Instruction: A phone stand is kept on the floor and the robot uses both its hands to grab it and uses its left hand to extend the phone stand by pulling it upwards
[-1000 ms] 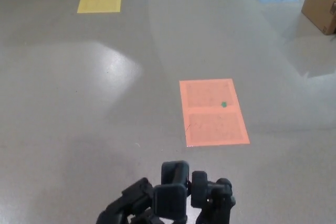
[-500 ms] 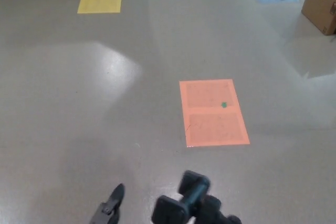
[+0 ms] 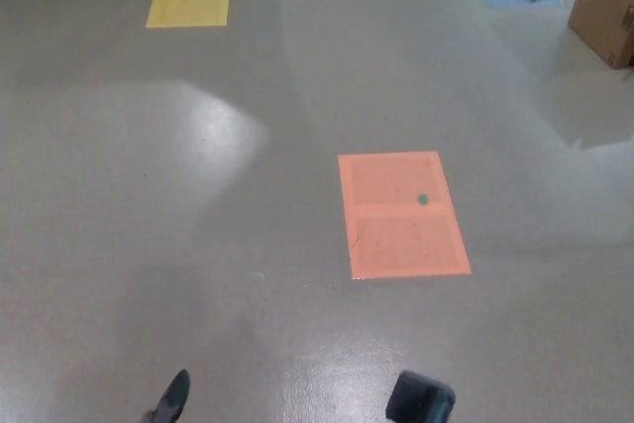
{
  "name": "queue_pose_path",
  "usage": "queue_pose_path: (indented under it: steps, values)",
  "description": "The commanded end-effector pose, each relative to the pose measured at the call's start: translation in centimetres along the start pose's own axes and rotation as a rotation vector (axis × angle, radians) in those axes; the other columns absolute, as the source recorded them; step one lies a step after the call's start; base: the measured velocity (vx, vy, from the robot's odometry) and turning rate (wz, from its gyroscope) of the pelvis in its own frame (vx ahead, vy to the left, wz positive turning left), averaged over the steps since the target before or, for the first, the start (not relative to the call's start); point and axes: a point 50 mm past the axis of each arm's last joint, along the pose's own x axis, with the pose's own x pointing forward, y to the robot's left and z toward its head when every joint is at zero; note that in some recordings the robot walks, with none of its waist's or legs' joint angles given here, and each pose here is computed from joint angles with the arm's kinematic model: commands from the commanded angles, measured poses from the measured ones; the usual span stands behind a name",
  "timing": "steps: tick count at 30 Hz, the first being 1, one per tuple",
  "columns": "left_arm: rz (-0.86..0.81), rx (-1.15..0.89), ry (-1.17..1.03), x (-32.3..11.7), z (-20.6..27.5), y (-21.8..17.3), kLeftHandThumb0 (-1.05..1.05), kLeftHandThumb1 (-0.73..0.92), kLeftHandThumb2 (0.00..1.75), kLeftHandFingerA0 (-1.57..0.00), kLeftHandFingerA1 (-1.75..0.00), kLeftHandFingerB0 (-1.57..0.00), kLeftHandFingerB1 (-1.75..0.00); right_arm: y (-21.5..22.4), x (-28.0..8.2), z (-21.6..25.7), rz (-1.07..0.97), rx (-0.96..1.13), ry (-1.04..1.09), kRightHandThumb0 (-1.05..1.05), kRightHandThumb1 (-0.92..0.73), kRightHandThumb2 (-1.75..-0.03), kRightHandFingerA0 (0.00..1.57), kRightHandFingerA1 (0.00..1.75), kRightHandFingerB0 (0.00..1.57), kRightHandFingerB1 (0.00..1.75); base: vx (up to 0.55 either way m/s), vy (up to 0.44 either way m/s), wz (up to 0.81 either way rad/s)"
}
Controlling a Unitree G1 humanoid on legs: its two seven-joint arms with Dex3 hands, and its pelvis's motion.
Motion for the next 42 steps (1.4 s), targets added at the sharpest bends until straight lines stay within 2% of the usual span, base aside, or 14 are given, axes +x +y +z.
queue_pose_path:
  steps: [1,7,19,20,21,22,24,25,26,27,29,31,38,42]
  values:
    - [0.016,0.063,-0.033,-1.2,-0.7,2.2,-0.96,0.55,0.97,0.0,0.0,0.0,-0.05,-2.1,-2.8,-0.4,0.039,-0.056,-0.023,-0.99,-0.74,-0.63,0.0,0.0,0.0,0.0,0.0,0.0,0.0]
    - [0.048,0.078,-0.041,-1.0,-1.0,4.4,-0.97,0.56,0.96,0.0,0.0,0.0,0.0,-2.9,-5.0,-0.8,0.039,-0.1,-0.031,-0.91,-0.71,-0.61,0.0,0.0,0.0,0.0,0.0,0.0,0.0]
    - [0.032,0.035,-0.025,-1.6,-1.7,3.9,-0.95,0.54,0.96,0.0,0.0,0.0,-0.05,-3.1,-6.3,-1.2,0.024,-0.133,-0.037,-0.94,-0.72,-0.63,0.0,0.0,0.0,0.0,0.0,0.0,0.0]
    - [0.035,0.037,-0.014,-2.0,-1.9,4.2,-0.94,0.53,0.96,0.0,0.0,0.0,-0.08,-3.4,-6.9,-1.3,0.003,-0.122,-0.035,-0.95,-0.58,-0.9,0.0,0.0,0.0,0.0,0.0,0.0,0.0]
    - [0.035,0.037,-0.013,-2.1,-1.9,4.3,-0.94,0.53,0.96,0.0,0.0,0.0,-0.08,-3.5,-7.0,-1.3,0.001,-0.121,-0.035,-0.95,-0.58,-0.9,0.0,0.0,0.0,0.0,0.0,0.0,0.0]
    - [0.042,0.022,-0.024,-2.5,-1.9,4.5,-0.94,0.54,0.96,0.0,0.0,0.0,-0.07,-3.5,-7.7,-1.4,-0.041,-0.114,-0.025,-1.01,-0.74,-0.65,0.0,0.0,0.0,0.0,0.0,0.0,0.0]
    - [0.052,0.031,-0.035,-2.7,-2.0,4.7,-0.96,0.56,0.97,0.0,0.0,0.0,-0.05,-3.4,-8.1,-1.5,-0.051,-0.095,-0.025,-0.96,-0.77,-0.63,0.0,0.0,0.0,0.0,0.0,0.0,0.0]
    - [0.067,0.02,-0.042,-3.2,-2.1,4.8,-0.96,0.56,0.97,0.0,0.0,-0.01,-0.05,-3.4,-8.7,-1.9,-0.077,-0.098,-0.03,-0.96,-0.62,-0.96,0.0,0.0,0.0,0.0,0.0,0.0,0.0]
    - [0.076,0.014,-0.046,-3.6,-2.2,4.9,-0.96,0.55,0.97,0.0,0.0,0.0,-0.05,-3.2,-9.2,-2.0,-0.117,-0.103,-0.039,-0.98,-0.81,-0.65,0.0,0.0,0.0,0.0,0.0,0.0,0.0]
    - [0.082,0.011,-0.049,-4.1,-2.2,5.1,-0.96,0.55,0.97,0.0,0.0,-0.01,-0.07,-3.1,-9.7,-1.9,-0.191,-0.12,-0.062,-1.05,-0.69,-1.05,0.0,0.12,0.0,0.08,0.0,0.0,0.0]
    - [0.091,0.002,-0.066,-4.9,-2.2,5.4,-0.95,0.55,0.96,0.0,0.0,-0.02,-0.1,-2.9,-10.3,-2.2,-0.26,-0.122,-0.083,-0.97,-0.63,-0.94,0.0,0.01,0.0,0.0,0.0,0.0,0.0]
    - [0.105,0.042,-0.146,-6.1,-2.1,6.4,-0.96,0.62,0.98,0.0,-0.01,-0.06,-0.09,-2.7,-11.1,-2.4,-0.291,-0.085,-0.081,-0.93,-0.63,-0.95,0.0,0.0,0.0,0.01,0.0,0.0,0.0]
    - [0.138,-0.004,-0.11,-8.1,-3.4,8.8,-0.96,0.58,0.99,-0.01,-0.03,-0.09,-0.15,-2.7,-12.6,-2.5,-0.339,-0.058,-0.087,-0.89,-0.65,-0.93,0.0,0.0,0.0,0.0,0.0,0.0,0.0]
    - [0.163,0.006,-0.092,-9.0,-3.8,9.7,-0.84,0.52,0.98,0.0,-0.16,-0.09,-0.26,-2.2,-12.4,-3.2,-0.358,-0.039,-0.081,-0.98,-0.71,-1.01,0.0,0.0,0.0,0.01,0.0,0.0,0.0]
